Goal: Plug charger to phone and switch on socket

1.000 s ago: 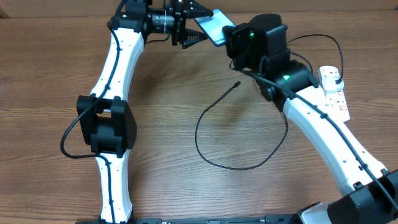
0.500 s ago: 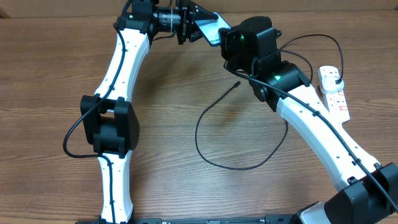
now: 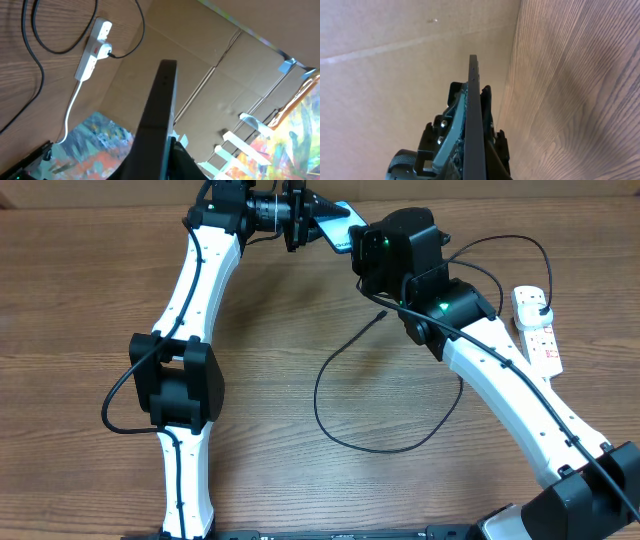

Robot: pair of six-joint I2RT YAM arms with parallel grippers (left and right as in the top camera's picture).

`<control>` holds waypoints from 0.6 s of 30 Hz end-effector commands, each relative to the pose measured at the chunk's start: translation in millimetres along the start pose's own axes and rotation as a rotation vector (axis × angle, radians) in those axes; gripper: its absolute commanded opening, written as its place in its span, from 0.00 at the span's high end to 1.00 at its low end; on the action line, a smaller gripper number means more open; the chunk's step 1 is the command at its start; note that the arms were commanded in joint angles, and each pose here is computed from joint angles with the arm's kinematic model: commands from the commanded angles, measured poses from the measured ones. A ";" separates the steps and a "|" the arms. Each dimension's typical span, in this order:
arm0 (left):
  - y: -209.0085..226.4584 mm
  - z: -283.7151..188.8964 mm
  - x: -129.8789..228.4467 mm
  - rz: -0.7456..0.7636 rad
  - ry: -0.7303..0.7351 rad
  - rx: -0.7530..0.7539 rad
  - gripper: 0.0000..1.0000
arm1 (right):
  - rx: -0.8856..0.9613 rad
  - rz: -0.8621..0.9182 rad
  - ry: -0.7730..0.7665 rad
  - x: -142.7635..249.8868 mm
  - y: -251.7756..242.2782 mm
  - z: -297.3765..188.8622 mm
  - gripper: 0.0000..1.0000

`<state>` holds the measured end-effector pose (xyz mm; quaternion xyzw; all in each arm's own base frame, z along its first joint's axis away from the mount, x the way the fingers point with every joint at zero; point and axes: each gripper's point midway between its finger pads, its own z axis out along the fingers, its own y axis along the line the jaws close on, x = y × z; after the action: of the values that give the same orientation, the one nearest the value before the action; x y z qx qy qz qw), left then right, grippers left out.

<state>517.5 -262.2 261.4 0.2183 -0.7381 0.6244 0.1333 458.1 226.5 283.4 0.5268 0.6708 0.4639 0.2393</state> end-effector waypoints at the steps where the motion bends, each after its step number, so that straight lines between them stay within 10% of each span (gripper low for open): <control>1: -8.0 2.0 6.4 0.023 0.004 0.005 0.90 | -0.025 -0.001 -0.001 2.2 8.9 -4.7 0.96; 9: -7.9 1.0 2.9 0.086 -0.015 0.004 0.96 | -0.026 -0.010 -0.001 2.3 9.1 -4.7 0.82; 18: 0.0 -28.8 -13.0 0.538 -0.059 -0.012 0.96 | -0.006 -0.319 -0.039 -17.1 7.8 -4.4 0.45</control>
<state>519.1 -257.0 257.4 0.1330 -0.7640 0.6294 0.0505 453.9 227.8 276.2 0.4857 0.7109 0.4409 0.2536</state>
